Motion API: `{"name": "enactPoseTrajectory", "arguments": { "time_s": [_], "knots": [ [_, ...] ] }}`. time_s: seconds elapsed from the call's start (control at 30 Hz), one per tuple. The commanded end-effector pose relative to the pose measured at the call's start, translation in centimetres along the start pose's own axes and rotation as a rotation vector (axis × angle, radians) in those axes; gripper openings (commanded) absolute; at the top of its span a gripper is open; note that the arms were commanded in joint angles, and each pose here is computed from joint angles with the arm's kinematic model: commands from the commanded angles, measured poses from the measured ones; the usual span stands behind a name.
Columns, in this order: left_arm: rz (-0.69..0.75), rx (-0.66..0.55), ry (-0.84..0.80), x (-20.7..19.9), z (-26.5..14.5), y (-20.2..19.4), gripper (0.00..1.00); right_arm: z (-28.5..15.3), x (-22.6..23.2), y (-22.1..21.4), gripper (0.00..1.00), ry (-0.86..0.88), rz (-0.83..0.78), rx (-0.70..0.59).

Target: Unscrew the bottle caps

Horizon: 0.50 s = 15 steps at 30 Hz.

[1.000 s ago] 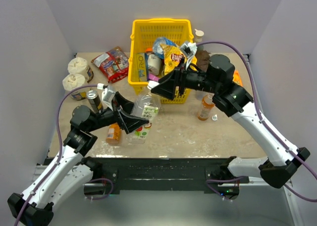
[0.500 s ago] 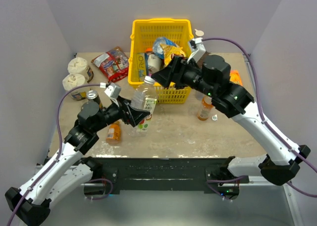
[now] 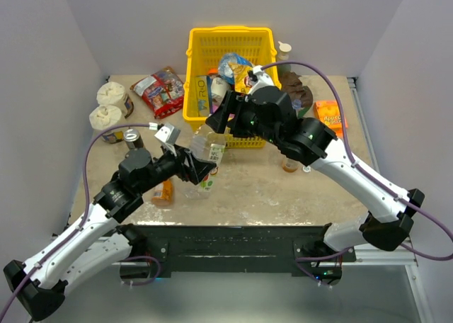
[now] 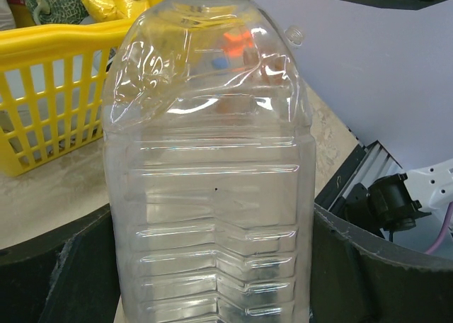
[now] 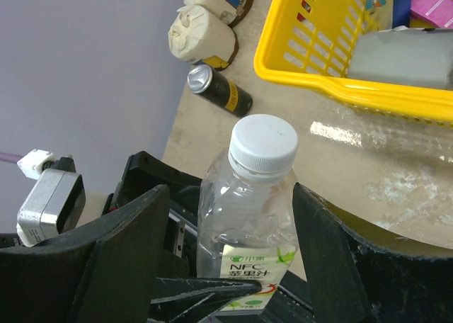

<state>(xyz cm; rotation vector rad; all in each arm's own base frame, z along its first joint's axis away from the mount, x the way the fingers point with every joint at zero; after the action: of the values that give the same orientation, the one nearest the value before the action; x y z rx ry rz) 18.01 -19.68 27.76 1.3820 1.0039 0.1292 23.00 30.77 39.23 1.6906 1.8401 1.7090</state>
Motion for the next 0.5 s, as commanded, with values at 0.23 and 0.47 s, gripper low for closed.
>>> {"name": "enactPoseTrajectory", "arguments": {
  "time_s": [0.23, 0.47],
  "knots": [
    [0.047, -0.084, -0.055, -1.8, -0.4, 2.3, 0.26, -0.6, 1.0, 2.0, 0.72, -0.002, 0.02, -0.083],
    [0.061, -0.075, -0.085, -2.2, -0.3, 2.0, 0.26, 0.1, 1.0, 1.7, 0.72, -0.002, 0.006, -0.074]
  ]
}}
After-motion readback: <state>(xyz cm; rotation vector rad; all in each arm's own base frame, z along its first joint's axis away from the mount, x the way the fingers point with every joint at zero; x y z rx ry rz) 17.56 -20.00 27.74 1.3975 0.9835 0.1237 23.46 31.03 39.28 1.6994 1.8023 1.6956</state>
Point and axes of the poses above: each gripper's point midway between its finger pads, its own z axis out along the fingers, its own x axis along the line the jaws close on, y = z × x, the point moved 4 cm from there along -z, back along the fingers, and after that the axes turned 5 degrees about -z, right-handed, at the moved point
